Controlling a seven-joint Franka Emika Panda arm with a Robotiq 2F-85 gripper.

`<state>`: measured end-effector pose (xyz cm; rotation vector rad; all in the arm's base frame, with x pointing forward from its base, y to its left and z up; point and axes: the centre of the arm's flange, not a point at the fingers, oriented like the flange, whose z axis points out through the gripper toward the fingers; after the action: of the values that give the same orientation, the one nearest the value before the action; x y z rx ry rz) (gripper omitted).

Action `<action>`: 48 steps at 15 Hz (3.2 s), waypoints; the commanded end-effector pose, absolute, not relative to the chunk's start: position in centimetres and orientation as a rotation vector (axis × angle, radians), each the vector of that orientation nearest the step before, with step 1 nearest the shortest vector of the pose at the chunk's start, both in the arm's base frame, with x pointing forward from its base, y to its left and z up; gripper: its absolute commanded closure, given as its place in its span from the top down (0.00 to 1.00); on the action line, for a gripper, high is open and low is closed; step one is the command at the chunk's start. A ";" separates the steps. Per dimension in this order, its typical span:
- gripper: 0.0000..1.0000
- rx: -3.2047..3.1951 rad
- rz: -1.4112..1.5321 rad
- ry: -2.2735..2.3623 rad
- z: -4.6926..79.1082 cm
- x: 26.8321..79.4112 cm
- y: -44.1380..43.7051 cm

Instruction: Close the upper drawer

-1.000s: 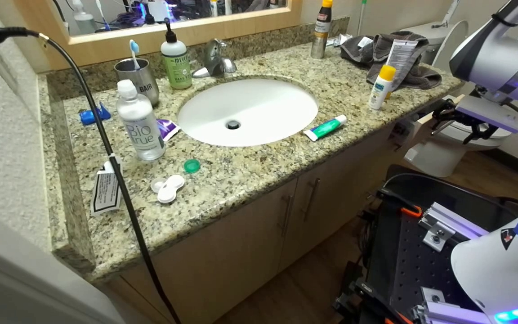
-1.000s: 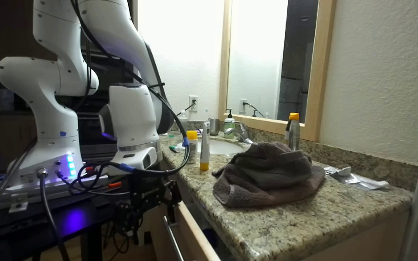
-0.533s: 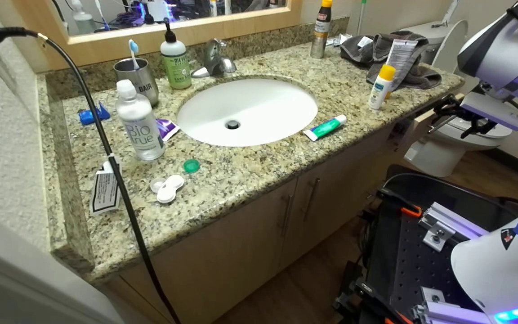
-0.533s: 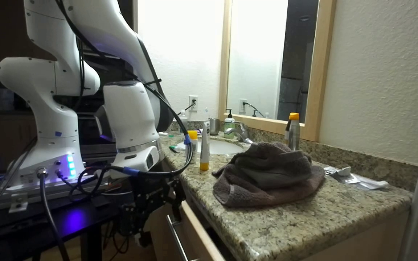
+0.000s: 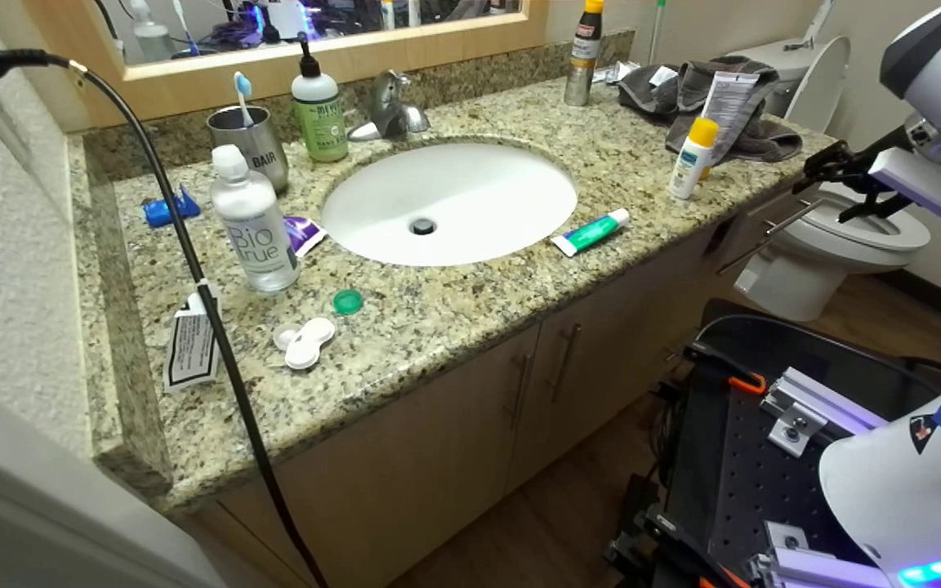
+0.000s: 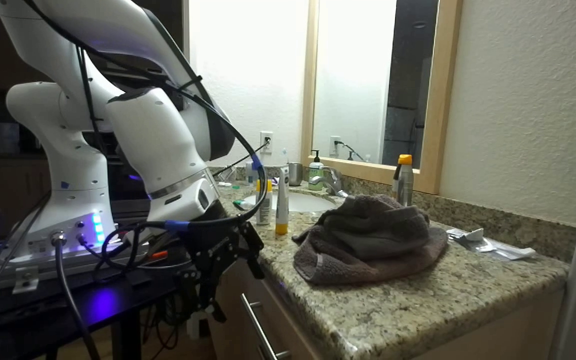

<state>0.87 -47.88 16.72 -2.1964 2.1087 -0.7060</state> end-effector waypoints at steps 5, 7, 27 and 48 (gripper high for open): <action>1.00 -2.521 -0.461 1.885 19.3 -4.5 -42.3; 1.00 -2.567 -0.359 1.841 18.7 -4.3 -41.7; 1.00 -2.384 -0.172 2.386 19.1 0.3 -43.1; 1.00 -2.211 0.047 2.573 15.0 6.2 -47.4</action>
<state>5.36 -46.11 16.21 -2.2431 2.5312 -0.0504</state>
